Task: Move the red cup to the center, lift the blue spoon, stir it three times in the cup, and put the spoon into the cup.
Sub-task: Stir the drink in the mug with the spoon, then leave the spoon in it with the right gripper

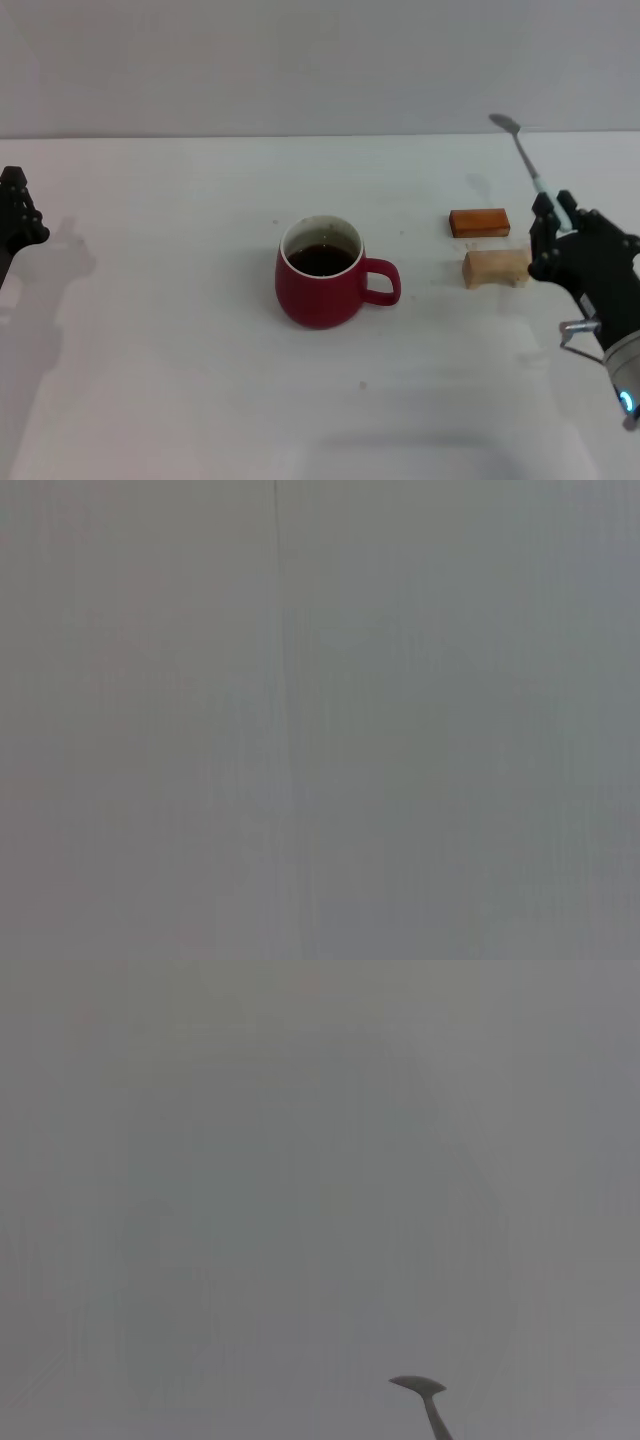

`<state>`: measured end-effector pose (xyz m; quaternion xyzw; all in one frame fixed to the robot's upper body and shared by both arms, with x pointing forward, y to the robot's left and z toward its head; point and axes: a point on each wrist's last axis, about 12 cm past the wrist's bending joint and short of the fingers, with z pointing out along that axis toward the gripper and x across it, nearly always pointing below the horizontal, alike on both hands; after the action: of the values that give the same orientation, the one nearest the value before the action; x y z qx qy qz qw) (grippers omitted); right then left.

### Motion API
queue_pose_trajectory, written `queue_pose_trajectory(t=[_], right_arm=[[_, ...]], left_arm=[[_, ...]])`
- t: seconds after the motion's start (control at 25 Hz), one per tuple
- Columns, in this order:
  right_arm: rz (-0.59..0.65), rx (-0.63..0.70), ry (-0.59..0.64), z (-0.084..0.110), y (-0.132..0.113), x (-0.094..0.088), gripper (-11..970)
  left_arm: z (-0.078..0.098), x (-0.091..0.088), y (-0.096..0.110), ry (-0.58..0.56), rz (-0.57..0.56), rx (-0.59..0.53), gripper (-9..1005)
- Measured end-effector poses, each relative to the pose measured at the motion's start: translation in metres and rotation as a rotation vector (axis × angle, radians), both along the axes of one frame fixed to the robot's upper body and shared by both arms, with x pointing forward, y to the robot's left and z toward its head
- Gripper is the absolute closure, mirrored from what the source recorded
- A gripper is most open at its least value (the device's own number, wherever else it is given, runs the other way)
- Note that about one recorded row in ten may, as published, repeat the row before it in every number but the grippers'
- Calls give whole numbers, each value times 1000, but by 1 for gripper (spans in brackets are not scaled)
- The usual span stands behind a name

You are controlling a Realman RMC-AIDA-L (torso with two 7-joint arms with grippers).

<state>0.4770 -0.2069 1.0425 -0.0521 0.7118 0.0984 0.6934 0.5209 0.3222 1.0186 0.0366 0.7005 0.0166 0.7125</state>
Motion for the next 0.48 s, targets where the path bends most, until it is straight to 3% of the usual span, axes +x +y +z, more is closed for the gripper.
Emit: queue_pose_trajectory(t=[0.48], right_arm=[[89, 3, 15, 26, 7, 15, 800]], left_arm=[[-1, -1, -1, 5, 1, -3, 995]])
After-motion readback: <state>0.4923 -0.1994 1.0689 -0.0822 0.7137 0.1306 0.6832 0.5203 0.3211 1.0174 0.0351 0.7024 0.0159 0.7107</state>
